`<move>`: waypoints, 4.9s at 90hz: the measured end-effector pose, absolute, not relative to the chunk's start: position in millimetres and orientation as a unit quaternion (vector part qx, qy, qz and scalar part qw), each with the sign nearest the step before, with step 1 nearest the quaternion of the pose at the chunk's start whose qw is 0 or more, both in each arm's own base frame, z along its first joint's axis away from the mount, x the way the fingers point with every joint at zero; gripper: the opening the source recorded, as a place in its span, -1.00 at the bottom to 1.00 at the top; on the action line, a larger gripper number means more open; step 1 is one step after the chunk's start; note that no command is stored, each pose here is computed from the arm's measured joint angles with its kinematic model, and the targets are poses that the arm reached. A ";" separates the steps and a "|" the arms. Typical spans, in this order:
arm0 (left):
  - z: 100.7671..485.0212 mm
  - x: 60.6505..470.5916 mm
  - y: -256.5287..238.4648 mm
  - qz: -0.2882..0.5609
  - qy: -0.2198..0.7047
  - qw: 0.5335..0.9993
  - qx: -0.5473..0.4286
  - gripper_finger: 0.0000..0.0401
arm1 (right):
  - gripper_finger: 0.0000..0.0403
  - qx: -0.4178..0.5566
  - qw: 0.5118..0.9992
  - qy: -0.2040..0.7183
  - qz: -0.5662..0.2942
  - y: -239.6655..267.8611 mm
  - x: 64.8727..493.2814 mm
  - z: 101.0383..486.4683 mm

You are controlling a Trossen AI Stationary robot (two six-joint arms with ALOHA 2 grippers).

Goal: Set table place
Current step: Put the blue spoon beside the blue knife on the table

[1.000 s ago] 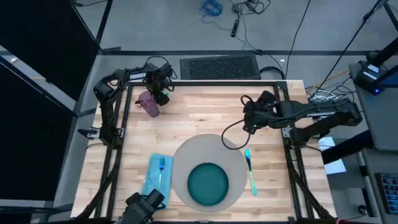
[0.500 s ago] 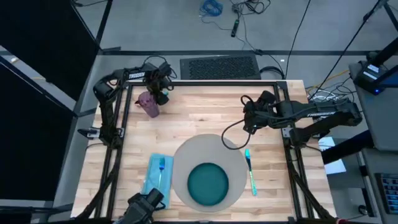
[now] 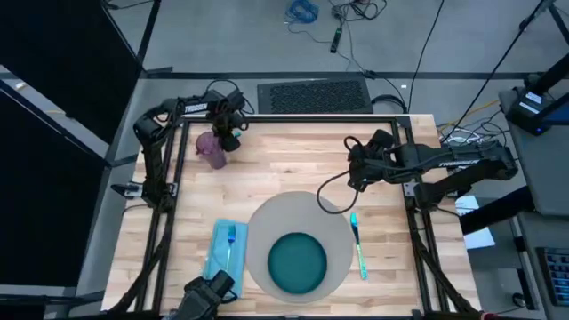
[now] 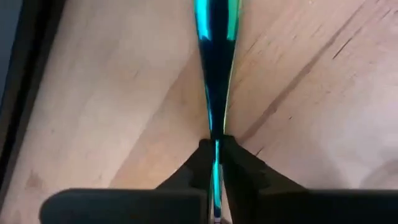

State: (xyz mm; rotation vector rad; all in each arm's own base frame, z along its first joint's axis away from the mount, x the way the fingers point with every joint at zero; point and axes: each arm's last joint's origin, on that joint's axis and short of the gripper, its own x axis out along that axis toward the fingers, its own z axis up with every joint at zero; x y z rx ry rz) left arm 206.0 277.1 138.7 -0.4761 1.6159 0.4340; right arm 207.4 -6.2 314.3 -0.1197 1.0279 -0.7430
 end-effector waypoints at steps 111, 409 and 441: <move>234.6 354.8 138.4 -0.029 0.563 0.825 -0.048 -1.00 | 0.18 -0.050 0.793 0.501 -0.342 -5.9 203.1 312.3; 342.6 367.8 29.3 -0.002 0.296 0.955 0.009 -1.00 | 0.16 0.070 0.995 0.038 -0.053 -2.5 269.0 249.6; 343.6 367.6 28.9 -0.006 0.293 0.956 0.007 -1.00 | -0.52 0.058 0.996 0.047 -0.054 -2.5 268.8 248.0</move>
